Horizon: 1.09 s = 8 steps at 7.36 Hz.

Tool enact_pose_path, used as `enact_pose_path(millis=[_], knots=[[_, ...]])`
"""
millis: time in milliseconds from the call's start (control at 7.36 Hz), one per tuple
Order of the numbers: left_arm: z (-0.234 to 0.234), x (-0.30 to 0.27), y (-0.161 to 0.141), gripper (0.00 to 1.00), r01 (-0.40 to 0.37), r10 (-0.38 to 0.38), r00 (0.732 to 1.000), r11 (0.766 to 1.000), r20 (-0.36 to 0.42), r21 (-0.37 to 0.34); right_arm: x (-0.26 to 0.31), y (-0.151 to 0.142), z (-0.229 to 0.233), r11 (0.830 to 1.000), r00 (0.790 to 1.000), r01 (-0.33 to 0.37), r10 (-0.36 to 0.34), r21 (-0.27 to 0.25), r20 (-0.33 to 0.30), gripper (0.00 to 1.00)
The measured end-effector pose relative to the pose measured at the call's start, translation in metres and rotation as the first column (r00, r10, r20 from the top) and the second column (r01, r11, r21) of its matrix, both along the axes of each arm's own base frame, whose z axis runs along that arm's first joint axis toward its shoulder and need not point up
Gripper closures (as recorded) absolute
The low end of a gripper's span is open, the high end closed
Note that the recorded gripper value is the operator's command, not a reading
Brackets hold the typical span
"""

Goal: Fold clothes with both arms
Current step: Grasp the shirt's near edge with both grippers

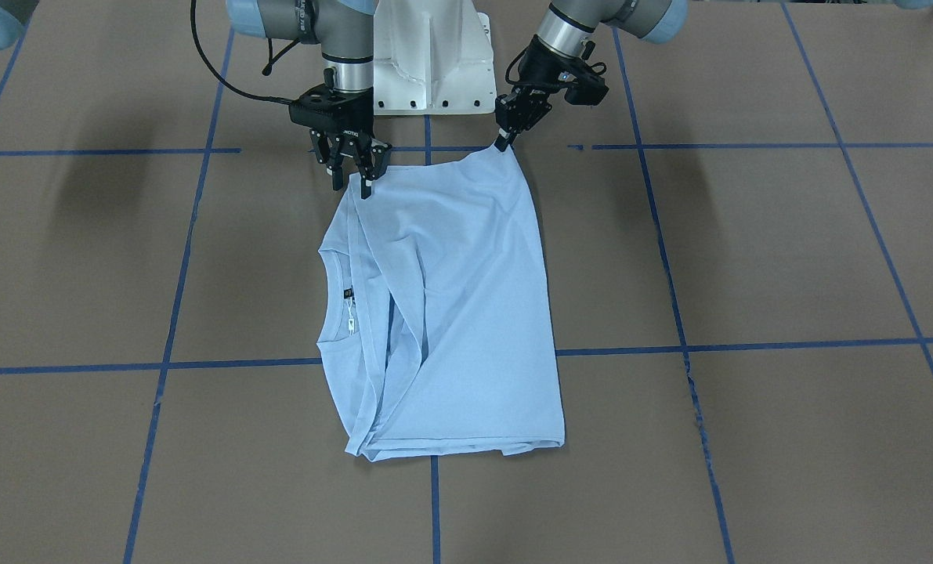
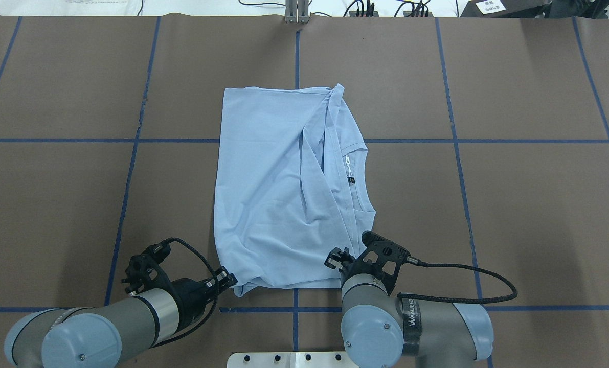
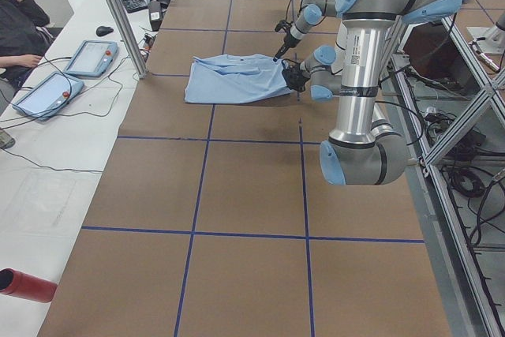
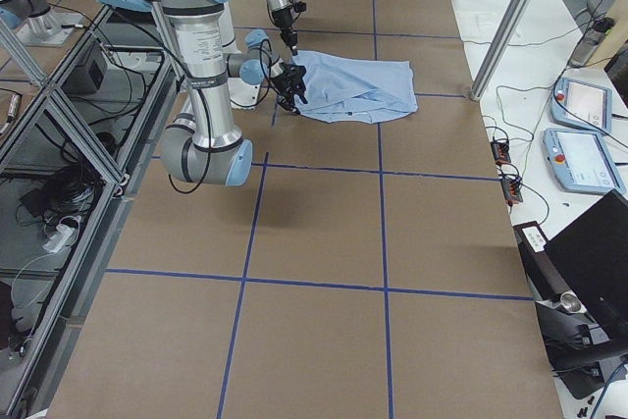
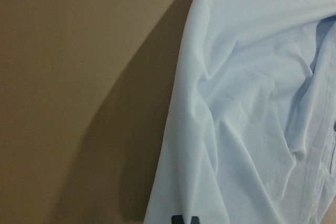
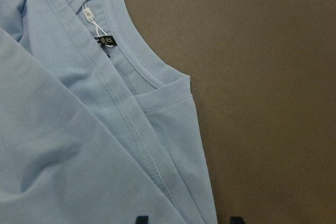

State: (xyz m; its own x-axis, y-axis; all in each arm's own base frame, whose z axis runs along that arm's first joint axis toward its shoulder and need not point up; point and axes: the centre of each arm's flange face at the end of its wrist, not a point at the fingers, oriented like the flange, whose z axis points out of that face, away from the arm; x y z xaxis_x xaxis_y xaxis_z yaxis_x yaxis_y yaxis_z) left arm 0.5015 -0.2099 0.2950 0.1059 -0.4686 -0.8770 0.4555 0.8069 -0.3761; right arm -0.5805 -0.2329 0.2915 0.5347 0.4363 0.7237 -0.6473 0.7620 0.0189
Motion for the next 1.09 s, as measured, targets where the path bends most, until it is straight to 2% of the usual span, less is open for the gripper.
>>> enact_pose_path(millis=[272,408,544,1087], knots=[[-0.001,0.0002,0.0003,1.0,-0.002,0.002,1.0,1.0,-0.002,0.001,-0.0018,0.0019,0.0,1.0,1.0,0.005,-0.005,-0.003,-0.001,0.4],[-0.0015,0.0003,0.0003,1.0,-0.002,0.002,1.0,1.0,-0.002,0.001,-0.0023,0.0027,0.0003,1.0,1.0,0.008,-0.008,-0.003,-0.002,0.49],[-0.0017,0.0003,0.0003,1.0,-0.002,0.002,1.0,1.0,-0.003,0.001,-0.0024,0.003,-0.0001,1.0,1.0,0.009,-0.009,-0.003,-0.001,0.54],[-0.0017,0.0001,-0.0001,1.0,-0.001,0.001,1.0,1.0,-0.003,0.001,-0.0042,0.007,-0.0004,1.0,1.0,0.016,-0.016,-0.003,-0.001,0.52]])
